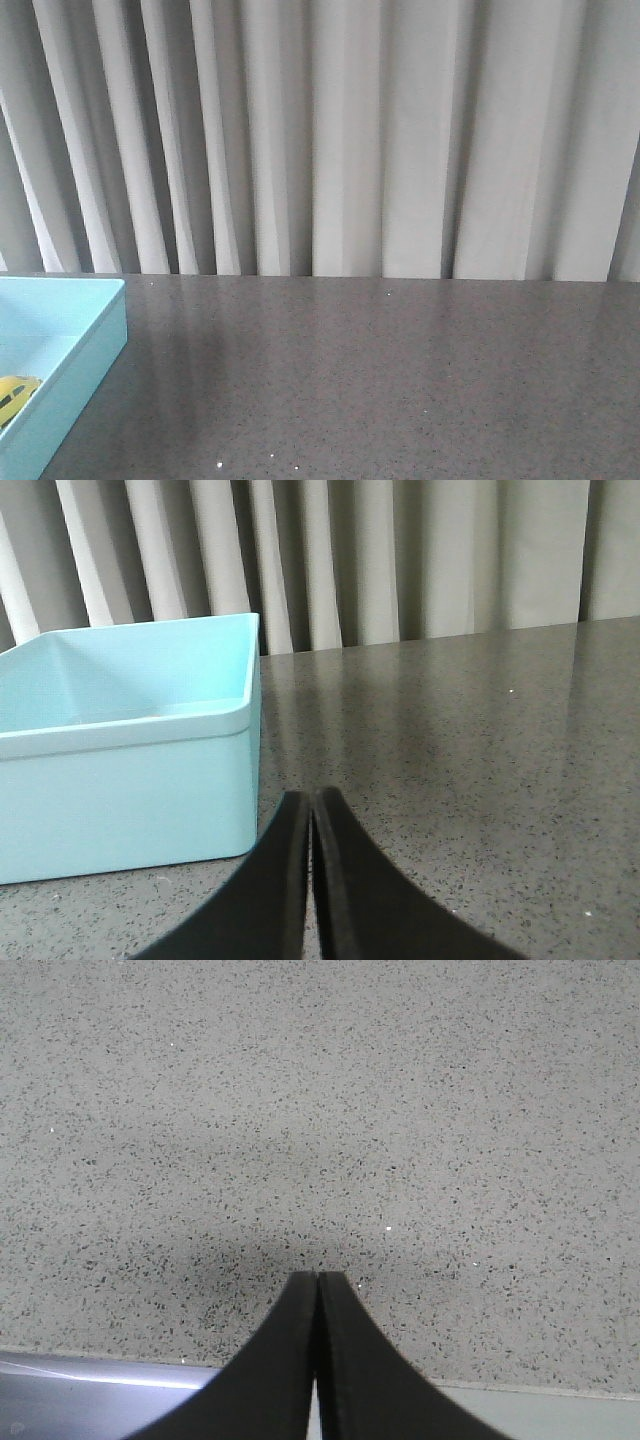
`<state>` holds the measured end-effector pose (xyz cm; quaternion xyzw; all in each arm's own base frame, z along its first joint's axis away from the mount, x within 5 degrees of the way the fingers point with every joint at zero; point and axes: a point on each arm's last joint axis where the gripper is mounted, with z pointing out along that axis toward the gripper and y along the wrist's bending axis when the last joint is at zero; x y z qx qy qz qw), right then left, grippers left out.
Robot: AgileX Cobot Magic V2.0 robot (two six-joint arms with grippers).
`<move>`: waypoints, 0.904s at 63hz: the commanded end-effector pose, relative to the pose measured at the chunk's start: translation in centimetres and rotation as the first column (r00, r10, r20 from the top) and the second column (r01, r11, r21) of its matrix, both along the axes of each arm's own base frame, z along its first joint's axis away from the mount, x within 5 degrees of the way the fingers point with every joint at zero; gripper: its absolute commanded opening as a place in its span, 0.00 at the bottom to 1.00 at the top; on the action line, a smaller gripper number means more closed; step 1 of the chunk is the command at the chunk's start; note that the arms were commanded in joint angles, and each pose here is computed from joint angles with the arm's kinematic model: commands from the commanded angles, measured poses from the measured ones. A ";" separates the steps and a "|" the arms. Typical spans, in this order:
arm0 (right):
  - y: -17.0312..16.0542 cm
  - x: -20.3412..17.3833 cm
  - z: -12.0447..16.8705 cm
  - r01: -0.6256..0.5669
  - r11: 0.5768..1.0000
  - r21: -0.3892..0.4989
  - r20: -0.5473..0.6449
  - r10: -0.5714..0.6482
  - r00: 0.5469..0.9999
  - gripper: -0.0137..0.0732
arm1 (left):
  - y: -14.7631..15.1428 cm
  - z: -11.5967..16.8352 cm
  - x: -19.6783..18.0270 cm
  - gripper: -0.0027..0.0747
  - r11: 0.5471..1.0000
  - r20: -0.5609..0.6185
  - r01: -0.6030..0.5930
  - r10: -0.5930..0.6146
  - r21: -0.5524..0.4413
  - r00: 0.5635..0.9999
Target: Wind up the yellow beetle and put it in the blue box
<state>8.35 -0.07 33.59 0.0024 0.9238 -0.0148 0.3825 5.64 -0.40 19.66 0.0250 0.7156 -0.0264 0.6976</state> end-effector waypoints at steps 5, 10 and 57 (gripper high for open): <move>0.0 0.3 1.0 -0.007 1.000 -0.006 0.079 0.007 0.997 0.15 | 0.0 1.1 -0.2 0.03 1.000 0.102 0.010 -0.007 -0.027 0.995; -0.1 -0.2 0.5 -0.011 1.000 -0.021 0.125 0.013 0.992 0.15 | 0.0 1.1 -0.2 0.03 1.000 0.102 0.010 -0.007 -0.027 0.995; -0.1 -2.8 -12.7 0.004 0.999 0.053 0.794 -0.045 0.606 0.15 | 0.0 1.1 -0.2 0.03 1.000 0.102 0.010 -0.007 -0.027 0.995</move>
